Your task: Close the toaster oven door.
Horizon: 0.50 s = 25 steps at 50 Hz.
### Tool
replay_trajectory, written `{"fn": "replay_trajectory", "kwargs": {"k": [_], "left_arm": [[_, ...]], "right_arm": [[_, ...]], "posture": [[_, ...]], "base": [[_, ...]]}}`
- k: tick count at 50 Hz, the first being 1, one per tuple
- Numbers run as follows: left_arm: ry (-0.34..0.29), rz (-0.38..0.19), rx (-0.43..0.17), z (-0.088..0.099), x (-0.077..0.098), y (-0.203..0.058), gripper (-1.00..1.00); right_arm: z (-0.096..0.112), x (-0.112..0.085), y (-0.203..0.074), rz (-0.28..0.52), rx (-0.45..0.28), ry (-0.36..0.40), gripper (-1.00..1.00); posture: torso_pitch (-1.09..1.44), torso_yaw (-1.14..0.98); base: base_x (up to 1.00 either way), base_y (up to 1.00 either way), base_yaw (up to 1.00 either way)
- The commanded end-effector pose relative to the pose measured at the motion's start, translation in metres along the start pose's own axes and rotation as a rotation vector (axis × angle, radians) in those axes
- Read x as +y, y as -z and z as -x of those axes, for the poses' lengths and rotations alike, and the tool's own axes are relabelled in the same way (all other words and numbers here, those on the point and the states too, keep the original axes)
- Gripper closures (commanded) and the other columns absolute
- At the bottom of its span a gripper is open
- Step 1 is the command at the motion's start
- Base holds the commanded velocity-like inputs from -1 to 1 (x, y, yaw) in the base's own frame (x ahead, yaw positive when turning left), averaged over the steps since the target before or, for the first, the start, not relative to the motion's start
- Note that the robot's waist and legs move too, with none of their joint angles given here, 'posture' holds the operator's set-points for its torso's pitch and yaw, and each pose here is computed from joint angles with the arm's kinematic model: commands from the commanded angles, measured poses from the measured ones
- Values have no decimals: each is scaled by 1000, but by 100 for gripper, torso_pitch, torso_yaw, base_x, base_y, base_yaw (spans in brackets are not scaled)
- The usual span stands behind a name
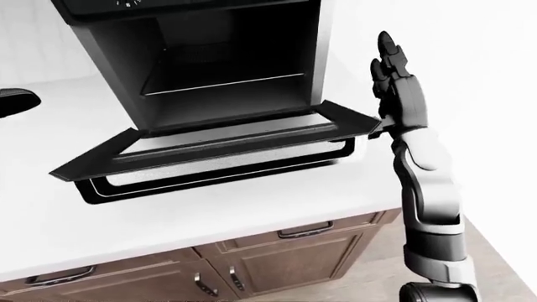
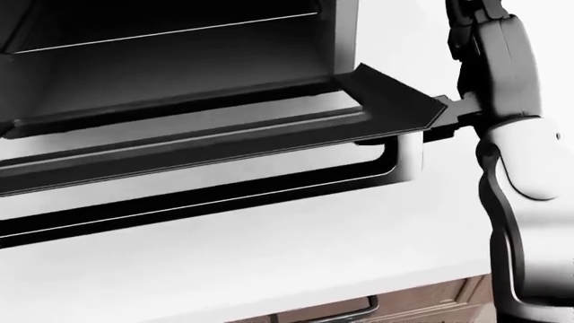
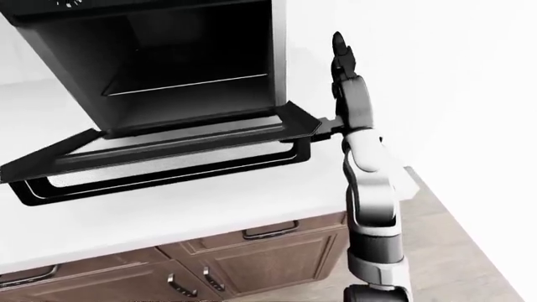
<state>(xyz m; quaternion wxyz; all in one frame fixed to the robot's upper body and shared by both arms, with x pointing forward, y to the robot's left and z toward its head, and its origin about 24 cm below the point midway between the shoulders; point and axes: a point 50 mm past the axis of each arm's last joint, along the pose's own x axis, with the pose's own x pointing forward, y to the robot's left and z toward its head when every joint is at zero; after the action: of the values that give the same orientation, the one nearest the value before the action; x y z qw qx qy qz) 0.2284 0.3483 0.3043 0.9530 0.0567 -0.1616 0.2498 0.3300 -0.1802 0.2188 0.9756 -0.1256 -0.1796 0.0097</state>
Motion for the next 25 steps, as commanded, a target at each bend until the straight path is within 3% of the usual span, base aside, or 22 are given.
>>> {"fn": "replay_trajectory", "kwargs": {"k": [1, 25], "left_arm": [[-18, -5, -85, 2, 4, -18, -100], [-22, -7, -83, 3, 6, -17, -100]], "right_arm": [[-4, 2, -31, -10, -143, 2, -100], [-27, -4, -43, -86, -130, 163, -100]], "posture": [[0, 0], [0, 0]], "base": [[0, 0, 0], [0, 0, 0]]}}
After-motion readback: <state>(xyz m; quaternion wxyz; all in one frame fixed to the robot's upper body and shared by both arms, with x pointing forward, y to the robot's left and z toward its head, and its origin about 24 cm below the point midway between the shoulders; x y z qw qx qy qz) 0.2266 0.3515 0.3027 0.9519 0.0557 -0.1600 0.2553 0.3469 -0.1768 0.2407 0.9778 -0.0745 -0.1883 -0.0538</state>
